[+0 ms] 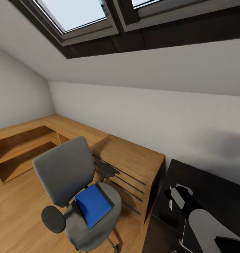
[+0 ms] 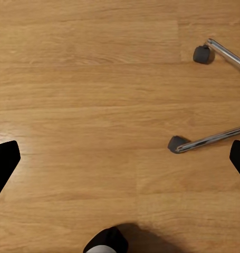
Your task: In the bedroom, organize the workspace by keeping the computer under the desk, ensuring the monitor is on the desk, placing the keyboard on the desk next to the monitor, placing the mouse on the desk next to the keyboard, moving the folder from the swivel chair onto the desk next to the mouse, stacking the notebook on top of the folder with the pen on top of the notebook, and positioning the swivel chair next to the desk.
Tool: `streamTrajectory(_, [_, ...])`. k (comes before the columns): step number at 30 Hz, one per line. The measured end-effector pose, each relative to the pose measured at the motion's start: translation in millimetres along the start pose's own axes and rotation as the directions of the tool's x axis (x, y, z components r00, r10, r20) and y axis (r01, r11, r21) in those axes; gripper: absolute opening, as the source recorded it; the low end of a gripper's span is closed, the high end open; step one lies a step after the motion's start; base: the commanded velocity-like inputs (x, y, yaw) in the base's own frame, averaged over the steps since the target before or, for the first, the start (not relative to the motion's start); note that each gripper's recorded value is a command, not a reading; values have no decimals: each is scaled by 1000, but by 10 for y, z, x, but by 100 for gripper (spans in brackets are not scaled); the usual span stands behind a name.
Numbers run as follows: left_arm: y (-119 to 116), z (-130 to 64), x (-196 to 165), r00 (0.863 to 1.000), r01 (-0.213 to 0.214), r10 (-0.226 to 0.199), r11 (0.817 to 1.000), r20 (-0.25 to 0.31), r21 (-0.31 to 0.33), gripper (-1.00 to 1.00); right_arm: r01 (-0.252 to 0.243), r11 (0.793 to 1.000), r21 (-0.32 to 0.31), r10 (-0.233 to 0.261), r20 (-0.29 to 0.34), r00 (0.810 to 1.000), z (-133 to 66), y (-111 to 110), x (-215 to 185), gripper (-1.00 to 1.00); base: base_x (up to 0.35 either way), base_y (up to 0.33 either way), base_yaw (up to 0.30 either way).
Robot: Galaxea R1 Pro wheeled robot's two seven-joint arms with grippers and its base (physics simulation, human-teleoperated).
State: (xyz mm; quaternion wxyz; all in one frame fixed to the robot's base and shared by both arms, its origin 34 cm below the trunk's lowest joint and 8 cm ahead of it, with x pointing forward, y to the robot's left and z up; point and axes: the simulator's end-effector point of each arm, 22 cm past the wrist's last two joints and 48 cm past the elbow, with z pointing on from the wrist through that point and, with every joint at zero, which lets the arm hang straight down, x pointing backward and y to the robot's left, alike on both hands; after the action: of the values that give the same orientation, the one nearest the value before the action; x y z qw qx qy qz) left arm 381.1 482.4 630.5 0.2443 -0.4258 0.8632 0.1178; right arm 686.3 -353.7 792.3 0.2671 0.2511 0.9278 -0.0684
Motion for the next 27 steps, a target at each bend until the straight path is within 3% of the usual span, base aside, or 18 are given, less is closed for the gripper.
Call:
streamTrajectory(8, [0, 0, 0, 1000, 0, 0, 1000, 0, 0, 100, -3, 1000, -10, 3, 20, 1000, -30, 47, -79, 100, 0, 0, 0])
streamTrajectory(15, [0, -1, 6, 1000, 0, 0, 1000, -1, -1, 100, -4, 997, -80, 9, 69, 998, -215, 499, -219, 100, 0, 0, 82])
streamTrajectory(20, [-5, -3, 16, 1000, 0, 0, 1000, -2, -2, 100, 36, 994, -102, -25, 99, 995, -306, 707, -260, 100, 0, 0, 228])
streamTrajectory(22, [-10, -5, 25, 1000, 1, -1, 1000, -3, -2, 100, 101, 988, -118, -86, 126, 988, -387, 926, -244, 100, 0, 0, 269])
streamTrajectory(27, [-14, -5, 29, 1000, 0, 0, 1000, -4, -1, 100, 153, 979, -133, -134, 140, 981, -449, 1112, -187, 100, 0, 0, 273])
